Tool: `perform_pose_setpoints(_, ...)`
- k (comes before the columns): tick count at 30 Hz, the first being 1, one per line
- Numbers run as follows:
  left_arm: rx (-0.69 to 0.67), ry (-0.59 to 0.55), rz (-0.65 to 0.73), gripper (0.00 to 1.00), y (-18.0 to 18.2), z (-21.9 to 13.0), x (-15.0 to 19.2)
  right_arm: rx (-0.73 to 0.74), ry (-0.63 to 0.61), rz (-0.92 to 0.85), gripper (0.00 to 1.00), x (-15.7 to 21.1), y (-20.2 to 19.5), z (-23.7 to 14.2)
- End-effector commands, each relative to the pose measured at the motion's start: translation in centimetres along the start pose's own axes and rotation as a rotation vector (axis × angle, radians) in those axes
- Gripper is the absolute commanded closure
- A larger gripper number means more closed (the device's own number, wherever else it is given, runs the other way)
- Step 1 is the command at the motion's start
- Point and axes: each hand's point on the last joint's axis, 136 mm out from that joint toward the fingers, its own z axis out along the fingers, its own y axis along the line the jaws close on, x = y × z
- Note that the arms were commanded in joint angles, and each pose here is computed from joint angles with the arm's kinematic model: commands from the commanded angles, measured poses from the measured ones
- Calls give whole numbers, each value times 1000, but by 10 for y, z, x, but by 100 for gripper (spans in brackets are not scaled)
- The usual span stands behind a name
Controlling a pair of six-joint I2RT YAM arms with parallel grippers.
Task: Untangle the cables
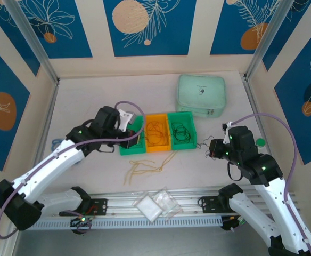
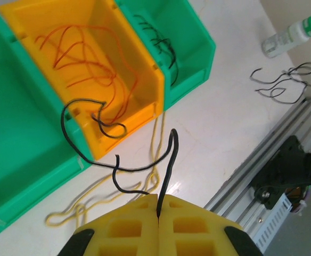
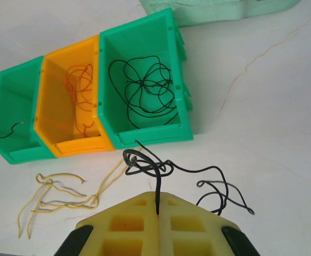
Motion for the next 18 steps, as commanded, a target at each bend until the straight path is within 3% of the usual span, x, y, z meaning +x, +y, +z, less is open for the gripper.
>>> perform_pose_setpoints(1,120,-61,48,100,-25,5,-33,26,40,-4,100,6,-5,8)
perform_pose_setpoints(18,294,-50,69,100,-49,106,-105,-50,75,40,100,11,2,29)
